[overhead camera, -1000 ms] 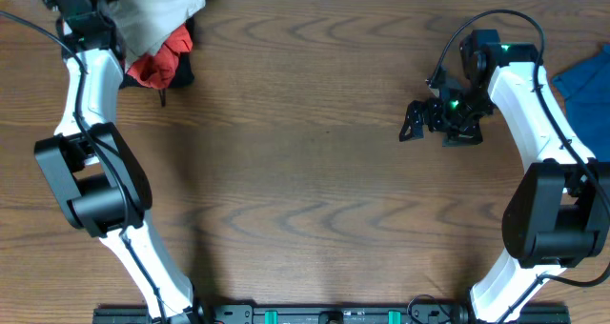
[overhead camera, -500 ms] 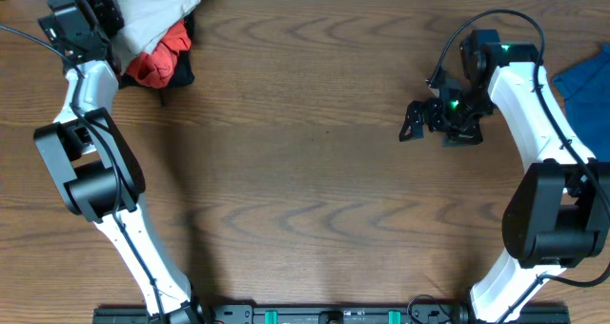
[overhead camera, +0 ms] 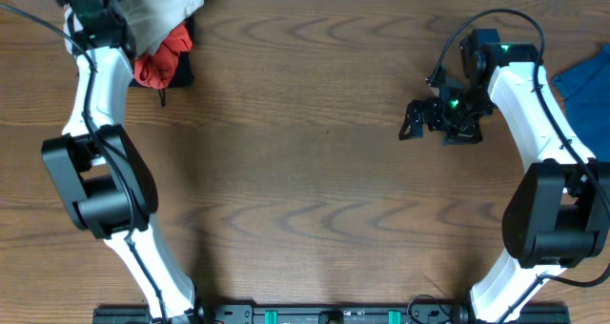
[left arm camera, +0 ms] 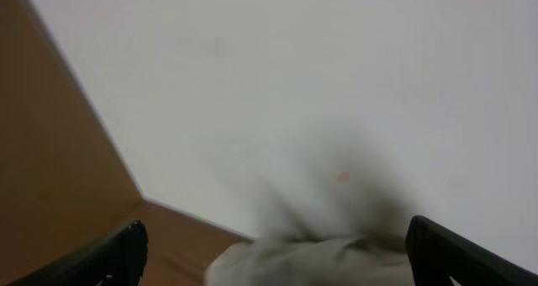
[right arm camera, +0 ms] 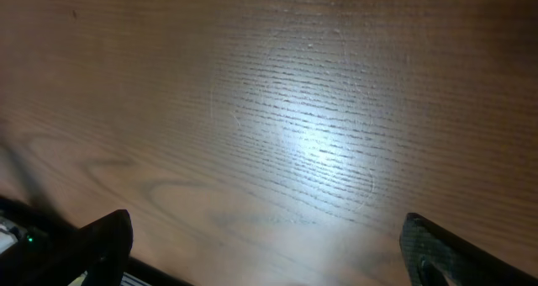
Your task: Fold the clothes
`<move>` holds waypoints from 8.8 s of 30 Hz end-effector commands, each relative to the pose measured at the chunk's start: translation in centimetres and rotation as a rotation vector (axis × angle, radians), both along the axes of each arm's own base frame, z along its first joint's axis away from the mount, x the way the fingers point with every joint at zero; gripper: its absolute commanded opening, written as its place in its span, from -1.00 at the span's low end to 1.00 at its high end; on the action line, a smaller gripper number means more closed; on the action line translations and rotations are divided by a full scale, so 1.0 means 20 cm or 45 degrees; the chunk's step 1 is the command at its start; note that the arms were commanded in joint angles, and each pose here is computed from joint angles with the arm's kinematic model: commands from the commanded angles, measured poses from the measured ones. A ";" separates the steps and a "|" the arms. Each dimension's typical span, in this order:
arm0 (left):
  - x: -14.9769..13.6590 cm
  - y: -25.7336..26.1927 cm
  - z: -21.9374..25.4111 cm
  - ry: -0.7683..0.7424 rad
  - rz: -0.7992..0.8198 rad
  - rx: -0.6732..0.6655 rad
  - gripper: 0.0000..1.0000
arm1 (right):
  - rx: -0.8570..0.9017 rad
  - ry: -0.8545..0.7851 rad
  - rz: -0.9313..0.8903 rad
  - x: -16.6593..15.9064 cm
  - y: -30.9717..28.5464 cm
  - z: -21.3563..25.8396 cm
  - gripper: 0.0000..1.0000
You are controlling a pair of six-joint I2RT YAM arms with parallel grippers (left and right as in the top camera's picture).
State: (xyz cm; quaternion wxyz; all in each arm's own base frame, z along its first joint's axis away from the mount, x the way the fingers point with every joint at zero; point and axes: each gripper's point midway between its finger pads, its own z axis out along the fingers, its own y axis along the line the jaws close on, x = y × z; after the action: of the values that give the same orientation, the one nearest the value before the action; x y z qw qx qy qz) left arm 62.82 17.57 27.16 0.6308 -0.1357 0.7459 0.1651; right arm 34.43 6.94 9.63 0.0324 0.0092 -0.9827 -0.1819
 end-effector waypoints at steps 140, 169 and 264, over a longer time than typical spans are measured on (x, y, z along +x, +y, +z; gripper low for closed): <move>-1.51 -0.83 -0.15 0.945 -0.018 -0.751 0.96 | -0.468 -1.580 -0.532 -0.68 -0.47 0.77 0.99; -1.51 -0.83 -0.15 0.944 -0.019 -0.751 0.96 | -0.226 -2.235 -0.397 -0.50 -0.31 0.57 0.98; -1.86 -0.88 -0.61 -0.099 -0.531 -0.242 0.96 | -0.422 -2.014 -0.179 -0.49 -0.31 0.31 0.99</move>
State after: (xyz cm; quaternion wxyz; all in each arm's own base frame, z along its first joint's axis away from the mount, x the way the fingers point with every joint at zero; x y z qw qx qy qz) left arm 25.66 -0.21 14.57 0.6506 -0.0499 0.7560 -0.0523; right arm 24.64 0.56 15.87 -0.6821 0.0594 -0.7284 0.0241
